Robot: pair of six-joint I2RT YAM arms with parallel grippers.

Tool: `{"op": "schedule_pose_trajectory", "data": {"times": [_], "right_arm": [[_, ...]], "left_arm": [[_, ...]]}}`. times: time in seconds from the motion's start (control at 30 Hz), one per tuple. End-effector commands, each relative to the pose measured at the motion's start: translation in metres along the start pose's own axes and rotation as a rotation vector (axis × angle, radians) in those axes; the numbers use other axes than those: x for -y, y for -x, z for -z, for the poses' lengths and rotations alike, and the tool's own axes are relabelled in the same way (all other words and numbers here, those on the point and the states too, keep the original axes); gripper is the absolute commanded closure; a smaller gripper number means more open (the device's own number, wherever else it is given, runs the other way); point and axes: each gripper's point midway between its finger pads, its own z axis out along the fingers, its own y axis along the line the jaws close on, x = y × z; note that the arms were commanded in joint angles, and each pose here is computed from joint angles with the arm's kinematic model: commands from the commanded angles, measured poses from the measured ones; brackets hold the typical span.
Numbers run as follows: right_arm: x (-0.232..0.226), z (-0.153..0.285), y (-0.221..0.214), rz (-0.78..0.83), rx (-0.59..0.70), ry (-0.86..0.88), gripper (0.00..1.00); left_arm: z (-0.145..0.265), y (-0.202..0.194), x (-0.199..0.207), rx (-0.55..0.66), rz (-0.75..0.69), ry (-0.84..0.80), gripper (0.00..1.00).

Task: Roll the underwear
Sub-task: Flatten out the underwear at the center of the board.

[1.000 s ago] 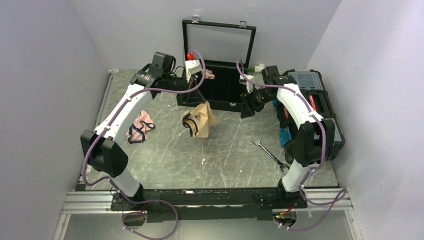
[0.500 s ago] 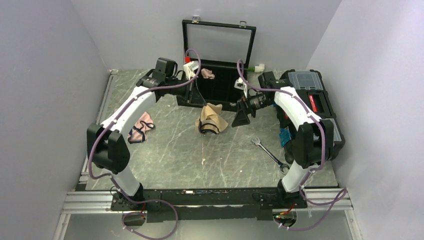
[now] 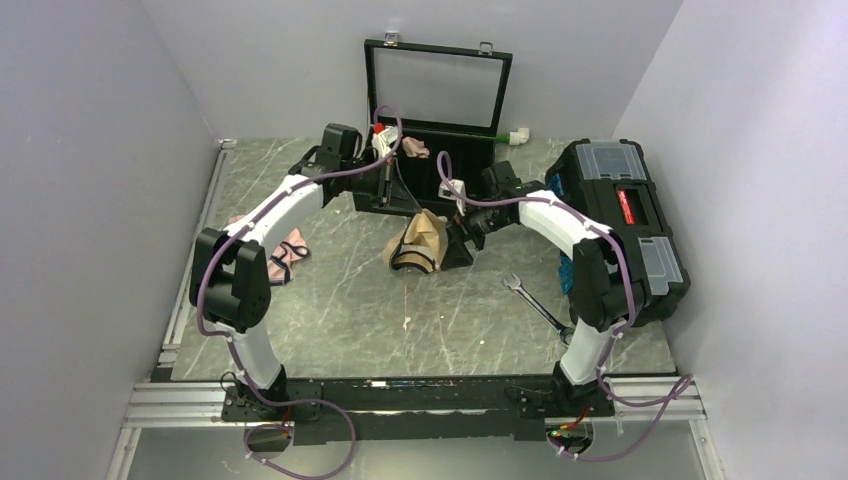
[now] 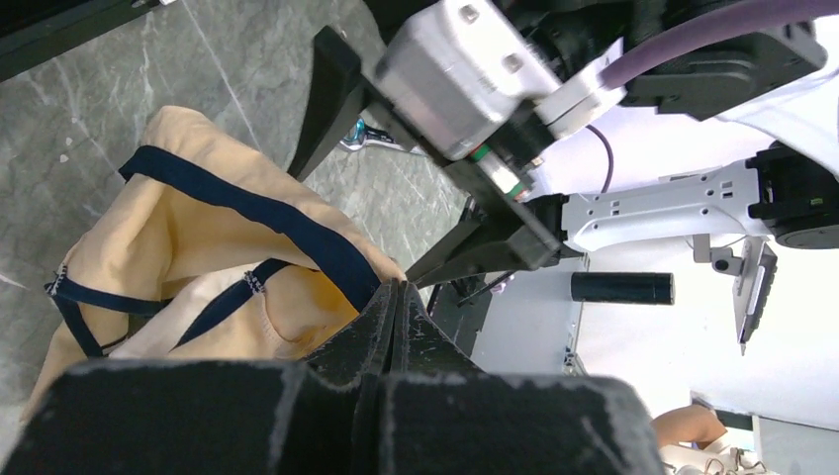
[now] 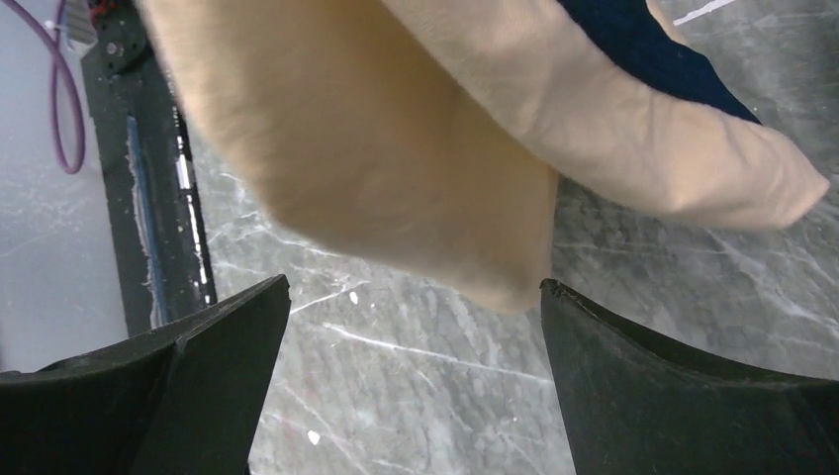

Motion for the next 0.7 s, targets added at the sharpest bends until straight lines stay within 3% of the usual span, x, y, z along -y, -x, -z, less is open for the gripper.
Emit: {"op": "schedule_pose_trajectory", "data": {"times": [0.0,0.2,0.3,0.4,0.53,0.67], "right_arm": [[0.021,-0.014,0.001,0.045,0.022,-0.050,0.00],[0.028,-0.023,-0.001,0.050,0.035,-0.037,0.01],[0.023,-0.032,-0.001,0.033,0.038,0.028,0.07],[0.016,-0.040,0.001,0.010,0.037,0.093,0.21],[0.013,-0.035,0.003,-0.048,-0.007,0.163,0.57],[0.007,-0.014,0.007,-0.069,0.000,0.187,0.66]], "left_arm": [[0.012,0.009,0.026,0.037,-0.047,-0.077,1.00],[0.019,0.006,0.027,0.049,-0.033,-0.104,1.00],[0.024,0.006,0.027,0.067,-0.020,-0.115,1.00],[0.029,0.008,0.021,0.084,-0.010,-0.109,1.00],[0.035,0.010,0.013,0.098,-0.007,-0.076,1.00],[0.042,0.012,0.003,0.106,-0.029,-0.018,1.00]]}}
